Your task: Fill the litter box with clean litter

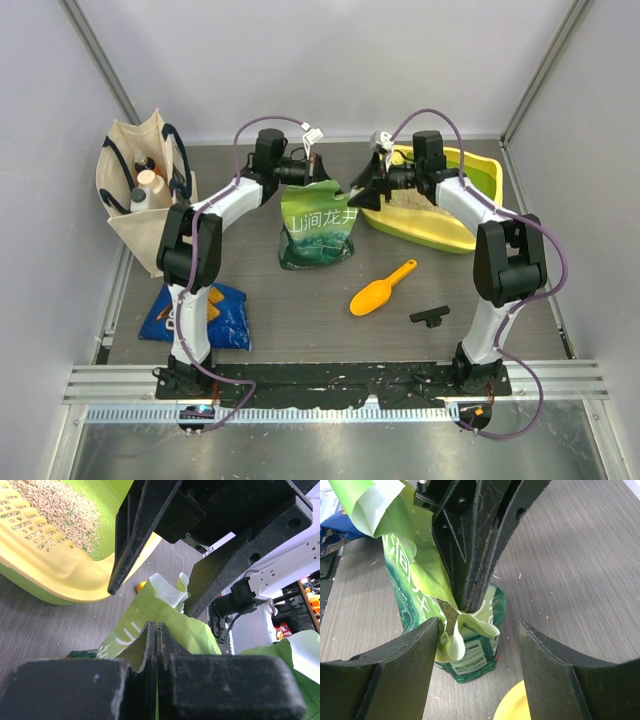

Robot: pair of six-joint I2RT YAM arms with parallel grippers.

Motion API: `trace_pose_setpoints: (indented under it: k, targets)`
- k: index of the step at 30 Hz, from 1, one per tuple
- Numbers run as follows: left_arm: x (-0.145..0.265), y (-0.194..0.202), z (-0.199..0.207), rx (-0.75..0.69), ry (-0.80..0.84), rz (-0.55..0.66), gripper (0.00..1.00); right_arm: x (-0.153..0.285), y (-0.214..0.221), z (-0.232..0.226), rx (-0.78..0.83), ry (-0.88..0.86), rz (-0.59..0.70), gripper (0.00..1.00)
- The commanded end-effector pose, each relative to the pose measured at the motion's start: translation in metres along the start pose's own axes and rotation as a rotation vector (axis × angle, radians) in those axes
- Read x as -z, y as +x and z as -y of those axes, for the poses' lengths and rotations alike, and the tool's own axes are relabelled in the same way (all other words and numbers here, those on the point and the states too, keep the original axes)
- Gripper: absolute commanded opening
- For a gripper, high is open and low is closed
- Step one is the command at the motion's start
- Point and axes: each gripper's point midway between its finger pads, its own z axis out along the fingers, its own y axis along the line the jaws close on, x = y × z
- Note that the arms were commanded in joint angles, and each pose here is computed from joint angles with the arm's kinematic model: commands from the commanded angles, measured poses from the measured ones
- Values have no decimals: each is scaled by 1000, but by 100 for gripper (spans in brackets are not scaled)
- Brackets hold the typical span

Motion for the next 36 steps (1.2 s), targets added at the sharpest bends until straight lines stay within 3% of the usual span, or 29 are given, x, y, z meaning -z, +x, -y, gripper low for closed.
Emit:
trace_pose_setpoints:
  k: [1,7,8,11,17,18,19,26,36]
  targets:
    - [4,-10,23,-42,53,0,0,-6,-20,-9,54,-66,43,66]
    - [5,-9,18,-21,46,5,0,-12,-18,-14,19,-97,50,50]
    - [6,-9,18,-16,43,8,0,-12,-17,-14,6,-100,50,43]
    - [8,-11,14,-11,27,18,0,-14,-14,-17,-10,-109,49,40]
    - [14,-19,6,-15,3,47,0,-18,-19,-21,-84,-113,91,44]
    - [14,-19,5,-13,0,48,0,-20,-33,-17,-11,-107,137,45]
    - [15,-20,4,-13,-3,51,0,-20,-28,-23,-133,-116,143,45]
    - [21,-23,-1,-10,-20,68,0,-23,-35,-27,-239,-126,230,46]
    - [27,-22,-5,-2,-41,63,0,-26,-34,-32,-245,-151,271,45]
